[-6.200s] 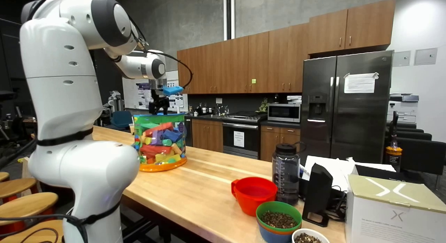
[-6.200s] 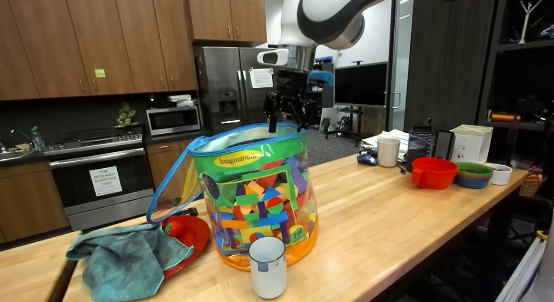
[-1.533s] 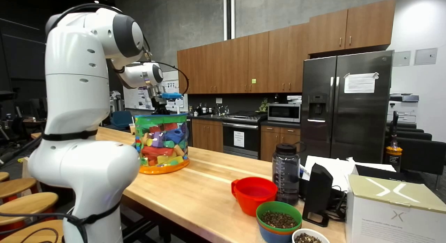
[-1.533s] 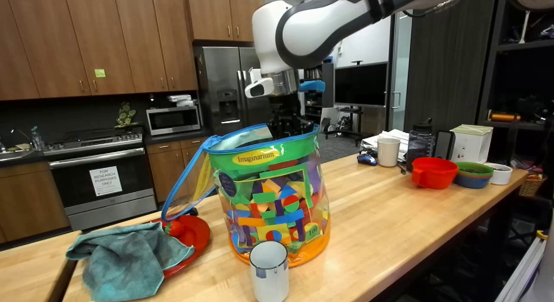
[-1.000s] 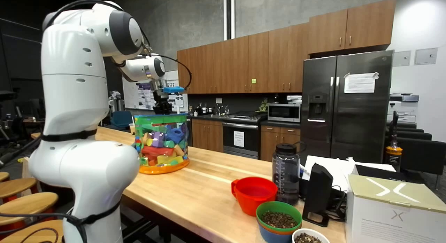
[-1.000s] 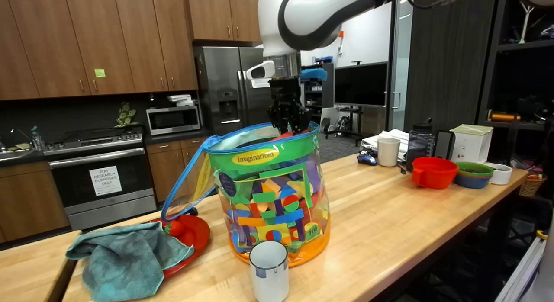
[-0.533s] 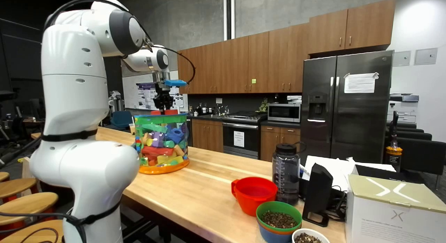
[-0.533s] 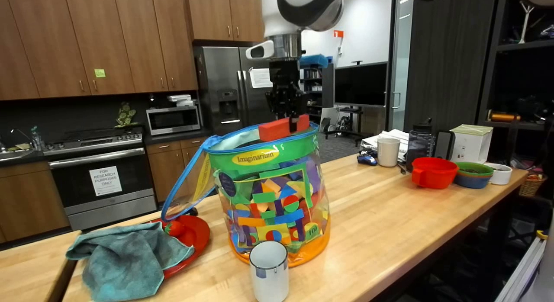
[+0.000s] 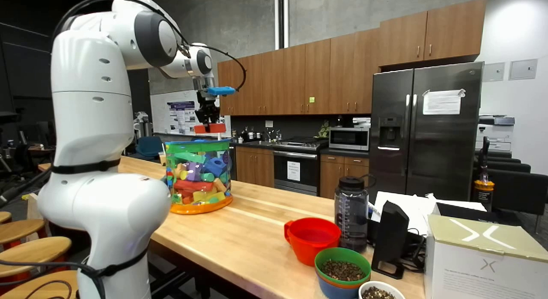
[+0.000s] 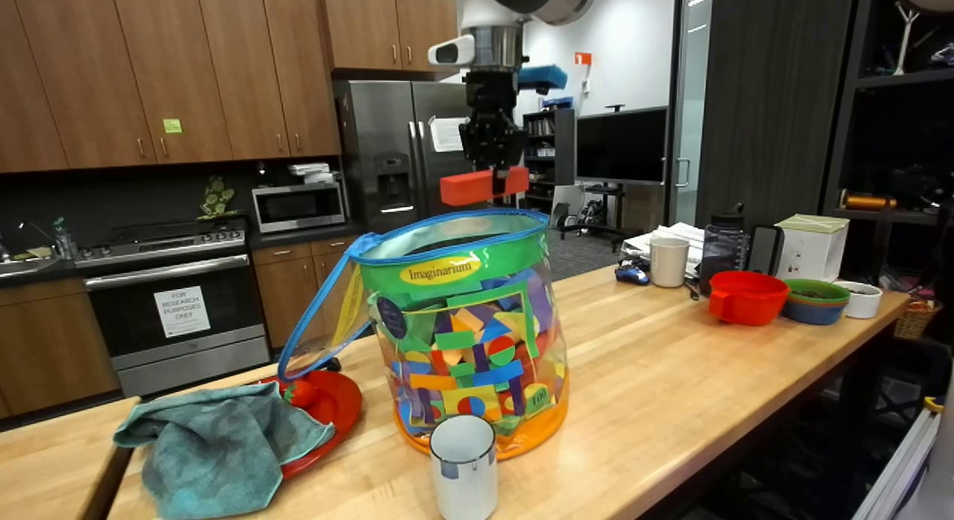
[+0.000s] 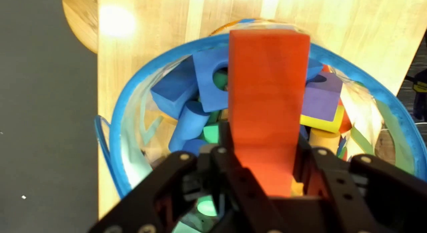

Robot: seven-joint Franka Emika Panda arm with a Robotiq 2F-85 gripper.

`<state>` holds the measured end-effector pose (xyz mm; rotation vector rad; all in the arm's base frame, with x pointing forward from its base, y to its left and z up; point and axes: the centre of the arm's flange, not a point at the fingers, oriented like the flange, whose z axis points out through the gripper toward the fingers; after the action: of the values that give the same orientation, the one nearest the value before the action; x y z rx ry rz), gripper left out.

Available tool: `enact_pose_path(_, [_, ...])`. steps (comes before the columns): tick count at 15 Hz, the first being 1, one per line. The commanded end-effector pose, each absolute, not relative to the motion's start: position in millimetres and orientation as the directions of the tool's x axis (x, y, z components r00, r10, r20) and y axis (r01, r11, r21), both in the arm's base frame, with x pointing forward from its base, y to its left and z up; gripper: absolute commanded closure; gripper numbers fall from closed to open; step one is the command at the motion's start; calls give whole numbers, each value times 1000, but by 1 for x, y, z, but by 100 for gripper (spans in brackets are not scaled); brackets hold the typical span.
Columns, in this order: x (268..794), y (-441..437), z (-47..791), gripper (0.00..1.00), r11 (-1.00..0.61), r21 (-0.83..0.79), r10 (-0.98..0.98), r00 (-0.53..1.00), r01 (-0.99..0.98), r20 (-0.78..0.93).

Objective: Remove one orange block from the toy bag

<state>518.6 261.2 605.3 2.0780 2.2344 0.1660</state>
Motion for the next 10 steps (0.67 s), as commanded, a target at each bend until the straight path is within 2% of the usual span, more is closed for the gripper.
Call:
enact_pose_path(1, [526,248,628,84,21,179,1000,-18,984,-20])
enact_pose_path(10, [510,176,631,84,-178,281,968,219,943,-123])
